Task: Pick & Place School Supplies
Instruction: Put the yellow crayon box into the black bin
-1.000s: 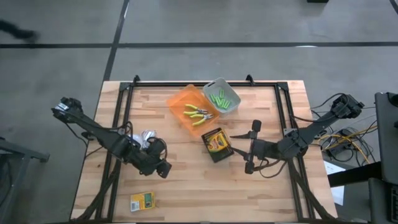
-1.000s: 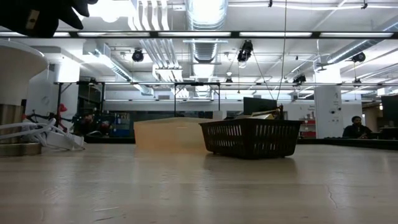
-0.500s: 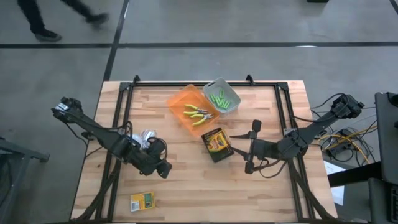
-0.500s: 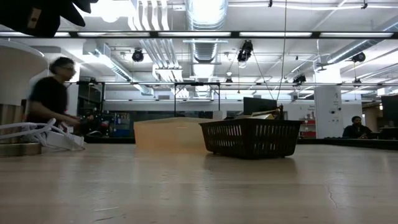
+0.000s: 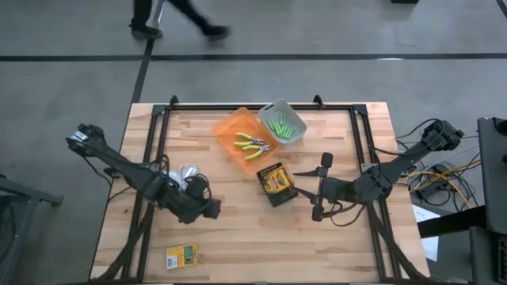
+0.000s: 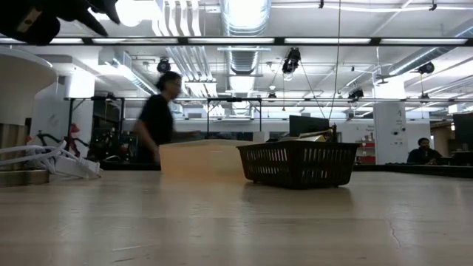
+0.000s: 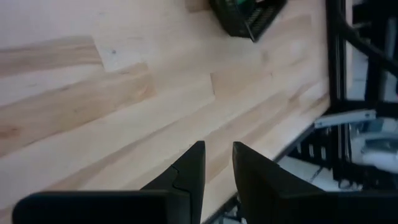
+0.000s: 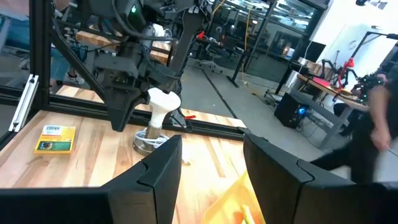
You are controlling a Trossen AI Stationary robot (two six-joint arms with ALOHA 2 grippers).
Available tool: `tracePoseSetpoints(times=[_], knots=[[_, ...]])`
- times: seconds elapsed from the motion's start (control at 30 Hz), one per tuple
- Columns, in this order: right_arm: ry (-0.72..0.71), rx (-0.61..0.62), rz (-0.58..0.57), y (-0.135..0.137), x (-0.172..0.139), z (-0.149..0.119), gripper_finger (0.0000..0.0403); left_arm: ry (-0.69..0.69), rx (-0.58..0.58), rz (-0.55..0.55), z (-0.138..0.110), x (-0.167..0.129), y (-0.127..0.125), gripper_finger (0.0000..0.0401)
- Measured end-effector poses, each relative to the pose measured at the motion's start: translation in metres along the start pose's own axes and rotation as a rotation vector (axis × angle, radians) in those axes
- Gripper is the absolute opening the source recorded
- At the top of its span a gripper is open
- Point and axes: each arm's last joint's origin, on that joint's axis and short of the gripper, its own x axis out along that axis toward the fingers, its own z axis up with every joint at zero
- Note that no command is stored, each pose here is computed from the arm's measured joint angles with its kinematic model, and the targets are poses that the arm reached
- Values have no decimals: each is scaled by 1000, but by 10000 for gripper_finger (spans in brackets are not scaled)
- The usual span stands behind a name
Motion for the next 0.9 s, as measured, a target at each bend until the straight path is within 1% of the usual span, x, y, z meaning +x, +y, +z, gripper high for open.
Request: tracePoseSetpoints(times=[0.1,0.27,0.37,0.47,0.57,0.63,0.7,0.77,0.83,0.9], knots=[[0,0,0,0,0,0,169,-16,-28,24,-3,9,4,85],[0,0,0,0,0,0,169,-35,-156,74,-10,28,6,85],[0,0,0,0,0,0,169,-61,-169,105,-13,42,8,85],[0,0,0,0,0,0,169,-72,-228,111,-19,60,9,85],[0,0,0,0,0,0,169,-133,-350,82,-24,81,9,85],[0,0,0,0,0,0,169,-162,-357,80,-27,95,11,85],[0,0,0,0,0,0,169,-141,-360,129,-30,106,16,85],[0,0,0,0,0,0,169,-62,-427,202,-35,112,20,85],[0,0,0,0,0,0,169,-2,-453,268,-41,110,22,85],[0,0,0,0,0,0,169,-2,-475,315,-45,105,24,85]])
